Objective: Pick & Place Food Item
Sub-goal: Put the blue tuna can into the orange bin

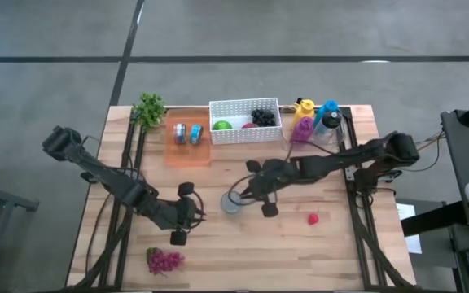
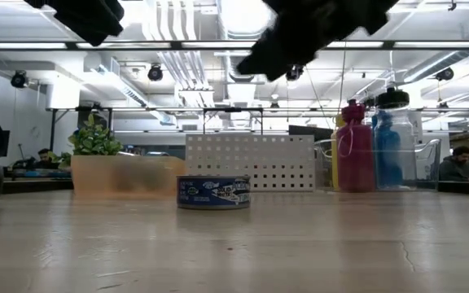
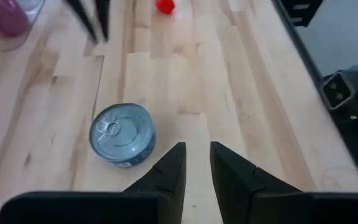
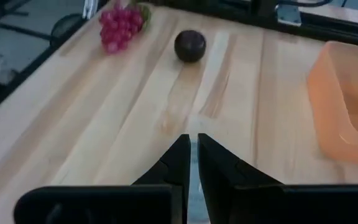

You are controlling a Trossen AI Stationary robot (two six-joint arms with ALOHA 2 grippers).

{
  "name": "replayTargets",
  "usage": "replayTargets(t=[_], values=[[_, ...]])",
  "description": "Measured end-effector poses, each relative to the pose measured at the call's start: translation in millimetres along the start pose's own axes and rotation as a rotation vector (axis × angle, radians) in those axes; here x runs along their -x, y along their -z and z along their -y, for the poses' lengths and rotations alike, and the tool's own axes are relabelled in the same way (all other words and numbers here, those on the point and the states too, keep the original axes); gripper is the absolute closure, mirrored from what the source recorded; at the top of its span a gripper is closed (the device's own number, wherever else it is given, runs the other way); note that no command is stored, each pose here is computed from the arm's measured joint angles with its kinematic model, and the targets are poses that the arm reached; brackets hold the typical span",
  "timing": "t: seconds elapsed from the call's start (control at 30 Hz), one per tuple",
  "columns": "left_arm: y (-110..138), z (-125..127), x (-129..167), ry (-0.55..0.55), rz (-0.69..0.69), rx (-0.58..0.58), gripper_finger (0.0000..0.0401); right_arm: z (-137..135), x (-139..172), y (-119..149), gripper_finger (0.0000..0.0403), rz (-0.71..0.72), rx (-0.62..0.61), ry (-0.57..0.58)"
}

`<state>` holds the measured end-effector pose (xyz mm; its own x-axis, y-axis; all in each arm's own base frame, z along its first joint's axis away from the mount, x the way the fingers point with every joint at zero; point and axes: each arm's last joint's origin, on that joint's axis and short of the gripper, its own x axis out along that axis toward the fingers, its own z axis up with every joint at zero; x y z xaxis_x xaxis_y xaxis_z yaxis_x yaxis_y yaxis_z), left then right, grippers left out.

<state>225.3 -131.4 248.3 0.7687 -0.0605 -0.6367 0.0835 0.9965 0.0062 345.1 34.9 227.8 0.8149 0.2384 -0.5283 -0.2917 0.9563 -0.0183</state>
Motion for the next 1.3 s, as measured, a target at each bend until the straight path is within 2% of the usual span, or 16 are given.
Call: replayTargets(t=[0.13, 0.33, 0.53, 0.73, 0.83, 0.9, 1.03, 1.17, 1.3], values=[[3.0, -2.7, -12.0, -0.031, -0.035, -0.029, 0.0323, -16.3, 22.1, -5.6, 0.0374, 0.016, 0.034, 0.019], [5.4, -16.3, -37.7, -0.1, -0.085, 0.01, 0.0323, -38.9, 47.0, -4.0, 0.0374, 0.05, 0.07, 0.028], [7.2, -39.4, -64.5, -0.185, -0.115, 0.214, 0.0322, -51.4, 64.9, -3.3, 0.0374, 0.083, 0.089, 0.015], [15.5, -54.8, -89.0, -0.228, -0.163, 0.525, 0.0322, -54.2, 75.0, -3.6, 0.0374, 0.114, 0.096, 0.017], [11.0, -58.9, -96.2, -0.228, -0.162, 0.705, 0.0322, -54.6, 74.1, -1.2, 0.0374, 0.101, 0.097, 0.015], [8.0, -61.4, -100.6, -0.225, -0.168, 0.774, 0.0322, -54.6, 74.3, -1.4, 0.0374, 0.103, 0.097, 0.015], [7.7, -66.2, -109.8, -0.243, -0.205, 0.842, 0.0322, -54.6, 73.8, -1.1, 0.0374, 0.101, 0.097, 0.015], [13.6, -73.0, -116.7, -0.284, -0.249, 0.843, 0.0322, -54.6, 73.8, -1.4, 0.0374, 0.103, 0.095, 0.015], [13.1, -77.2, -117.0, -0.313, -0.23, 0.846, 0.0322, -54.6, 73.9, -1.5, 0.0374, 0.103, 0.095, 0.015]])
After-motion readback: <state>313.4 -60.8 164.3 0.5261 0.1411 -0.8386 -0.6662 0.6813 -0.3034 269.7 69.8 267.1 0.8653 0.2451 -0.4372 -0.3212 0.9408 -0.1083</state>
